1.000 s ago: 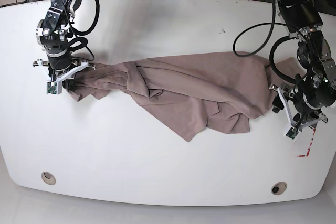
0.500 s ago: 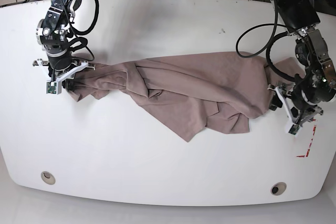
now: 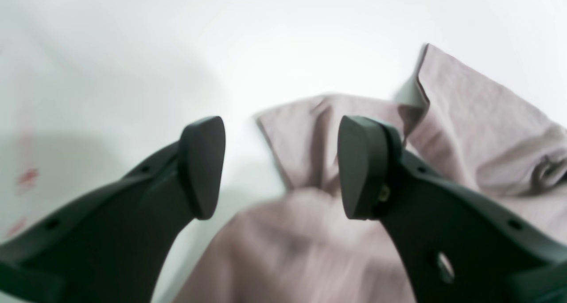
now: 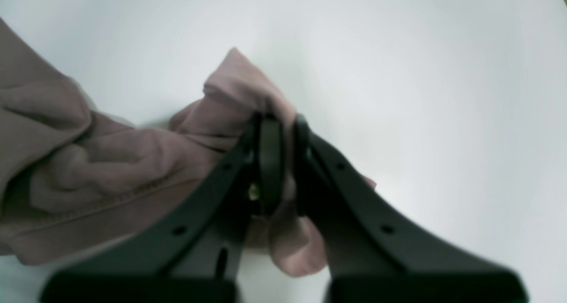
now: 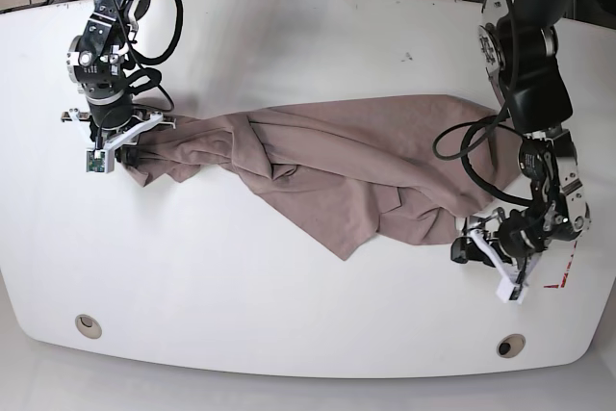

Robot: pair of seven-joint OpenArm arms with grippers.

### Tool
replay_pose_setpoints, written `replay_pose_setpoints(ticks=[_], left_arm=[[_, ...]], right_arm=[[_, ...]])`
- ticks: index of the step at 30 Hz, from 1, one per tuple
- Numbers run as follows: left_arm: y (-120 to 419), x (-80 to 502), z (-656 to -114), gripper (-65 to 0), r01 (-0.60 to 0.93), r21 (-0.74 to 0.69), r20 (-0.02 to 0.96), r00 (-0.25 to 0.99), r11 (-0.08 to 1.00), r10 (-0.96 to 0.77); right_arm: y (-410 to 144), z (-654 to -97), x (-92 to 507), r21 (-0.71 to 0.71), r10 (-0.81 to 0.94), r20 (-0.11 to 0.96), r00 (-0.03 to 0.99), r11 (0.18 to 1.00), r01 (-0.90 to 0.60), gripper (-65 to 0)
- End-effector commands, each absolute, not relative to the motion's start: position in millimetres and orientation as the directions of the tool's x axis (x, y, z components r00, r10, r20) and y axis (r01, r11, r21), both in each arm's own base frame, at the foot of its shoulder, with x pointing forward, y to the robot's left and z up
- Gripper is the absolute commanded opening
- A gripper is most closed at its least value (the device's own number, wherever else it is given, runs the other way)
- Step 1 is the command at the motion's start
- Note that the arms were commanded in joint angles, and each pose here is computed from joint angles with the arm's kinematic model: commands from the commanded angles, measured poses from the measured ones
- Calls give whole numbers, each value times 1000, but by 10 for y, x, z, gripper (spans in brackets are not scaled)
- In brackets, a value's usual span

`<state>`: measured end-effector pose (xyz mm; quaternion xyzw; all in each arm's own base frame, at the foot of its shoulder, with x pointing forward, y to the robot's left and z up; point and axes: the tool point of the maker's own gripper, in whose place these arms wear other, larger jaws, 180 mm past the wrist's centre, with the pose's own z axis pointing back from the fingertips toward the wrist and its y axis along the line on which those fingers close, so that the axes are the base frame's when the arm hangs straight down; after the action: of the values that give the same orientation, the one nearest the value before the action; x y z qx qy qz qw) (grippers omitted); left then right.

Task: Layout the t-shirt on the table in an organized manner, then fold the t-shirt properly
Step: 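Regrasp the shirt edge with the left gripper near the hanging fabric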

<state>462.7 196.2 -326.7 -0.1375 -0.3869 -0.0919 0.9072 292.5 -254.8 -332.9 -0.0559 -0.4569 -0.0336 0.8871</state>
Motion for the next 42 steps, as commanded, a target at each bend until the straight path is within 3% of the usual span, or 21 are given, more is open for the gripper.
replay_pose_setpoints(ticks=[1,14,25,39,42], left_arm=[[1904,4840,-3159,-272,264,-197,757,653,944,-24],[1964,4800,-3798,-272,194,-175,682,731,965,-23],[1932,4720,-3977,-272,188,-190,659,752,964,-17],[1438,4736,-4040,-279,232,-259,663,749,938,-2],[1351,4743,-4040,-357,236,-270,664,748,934,3]], right_arm=[[-2580,-3168,3005,-79,8,847,532,991,111,-648],[-2536,-3147,3049,-62,-7,854,520,991,116,-648],[-2528,-3147,3046,-58,-10,855,519,992,115,-648],[-2529,-3158,3044,-57,-11,853,521,992,115,-648],[-2529,-3158,3044,-57,-11,853,521,992,115,-648]])
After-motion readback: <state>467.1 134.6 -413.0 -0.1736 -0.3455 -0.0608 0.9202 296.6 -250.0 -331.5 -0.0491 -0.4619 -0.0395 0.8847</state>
